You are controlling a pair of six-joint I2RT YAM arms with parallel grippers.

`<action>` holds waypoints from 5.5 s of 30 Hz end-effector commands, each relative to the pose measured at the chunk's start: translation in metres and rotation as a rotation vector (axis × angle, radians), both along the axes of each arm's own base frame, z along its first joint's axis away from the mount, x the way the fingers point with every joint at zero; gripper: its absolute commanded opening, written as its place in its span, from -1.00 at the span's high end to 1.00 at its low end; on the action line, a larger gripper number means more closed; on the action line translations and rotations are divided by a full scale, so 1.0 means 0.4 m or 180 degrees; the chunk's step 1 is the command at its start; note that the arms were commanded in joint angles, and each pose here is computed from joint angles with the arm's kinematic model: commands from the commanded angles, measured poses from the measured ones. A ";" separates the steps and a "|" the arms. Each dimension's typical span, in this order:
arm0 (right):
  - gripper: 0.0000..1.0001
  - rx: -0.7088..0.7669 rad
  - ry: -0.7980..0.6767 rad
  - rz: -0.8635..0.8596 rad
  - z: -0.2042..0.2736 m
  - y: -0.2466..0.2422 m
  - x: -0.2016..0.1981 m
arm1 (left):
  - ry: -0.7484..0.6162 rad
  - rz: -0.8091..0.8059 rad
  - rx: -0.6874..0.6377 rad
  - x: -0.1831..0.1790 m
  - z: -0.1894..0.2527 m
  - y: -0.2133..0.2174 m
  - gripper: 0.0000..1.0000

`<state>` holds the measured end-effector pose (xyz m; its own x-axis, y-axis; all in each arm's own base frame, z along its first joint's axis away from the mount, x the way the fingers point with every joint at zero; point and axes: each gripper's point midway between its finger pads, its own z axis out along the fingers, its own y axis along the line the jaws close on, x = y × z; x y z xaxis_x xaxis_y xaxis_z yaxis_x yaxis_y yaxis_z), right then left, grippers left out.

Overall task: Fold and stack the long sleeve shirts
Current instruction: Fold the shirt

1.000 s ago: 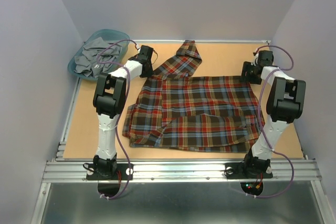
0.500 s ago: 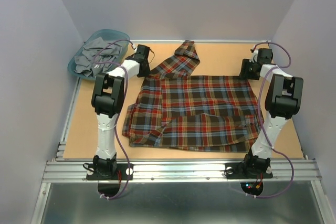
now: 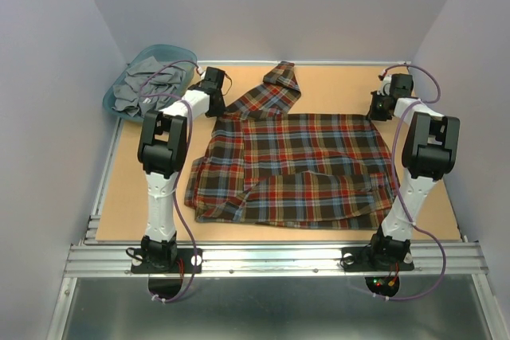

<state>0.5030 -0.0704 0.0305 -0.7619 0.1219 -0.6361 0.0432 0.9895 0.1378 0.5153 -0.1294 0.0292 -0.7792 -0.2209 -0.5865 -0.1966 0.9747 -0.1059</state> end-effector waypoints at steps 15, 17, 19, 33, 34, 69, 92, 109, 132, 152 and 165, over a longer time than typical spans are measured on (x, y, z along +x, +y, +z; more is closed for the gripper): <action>0.99 -0.0302 -0.0540 -0.0295 0.208 -0.066 0.079 | -0.0348 0.0442 -0.0003 0.042 0.127 0.099 1.00; 0.99 -0.0288 -0.0605 -0.0286 0.233 -0.062 0.079 | -0.0410 0.0418 -0.0007 0.048 0.148 0.098 1.00; 0.99 -0.0263 -0.0658 -0.0273 0.254 -0.057 0.078 | -0.0481 0.0407 -0.0011 0.046 0.172 0.100 1.00; 0.99 -0.0140 -0.0628 -0.0550 0.273 -0.041 -0.028 | -0.0769 0.0311 -0.0042 -0.012 0.278 0.112 1.00; 0.99 -0.0130 -0.0583 -0.0580 0.258 -0.040 -0.043 | -0.0766 0.0317 -0.0040 -0.023 0.279 0.115 1.00; 0.99 -0.0013 -0.0415 -0.1730 0.198 -0.049 -0.343 | -0.0326 0.0255 0.0115 -0.283 0.180 0.162 1.00; 0.81 -0.0056 -0.0096 -0.2270 0.090 -0.076 -0.404 | 0.0236 0.0202 -0.0061 -0.421 0.036 0.142 0.58; -0.42 0.0416 -0.0611 -0.1505 0.299 0.015 -0.317 | -0.0491 0.0071 -0.0321 -0.294 0.229 0.096 -0.71; -0.37 0.0311 -0.0061 -0.0336 0.174 0.333 -0.239 | -0.0246 -0.0317 -0.0021 -0.248 0.131 -0.038 -0.57; -0.31 0.0321 0.0573 -0.0110 0.053 0.439 -0.507 | -0.0449 -0.0204 0.0047 -0.223 0.175 -0.023 -0.57; -0.38 0.0487 0.0618 0.0329 0.070 0.483 -0.530 | -0.0966 -0.0020 -0.0414 0.005 0.275 -0.135 -0.57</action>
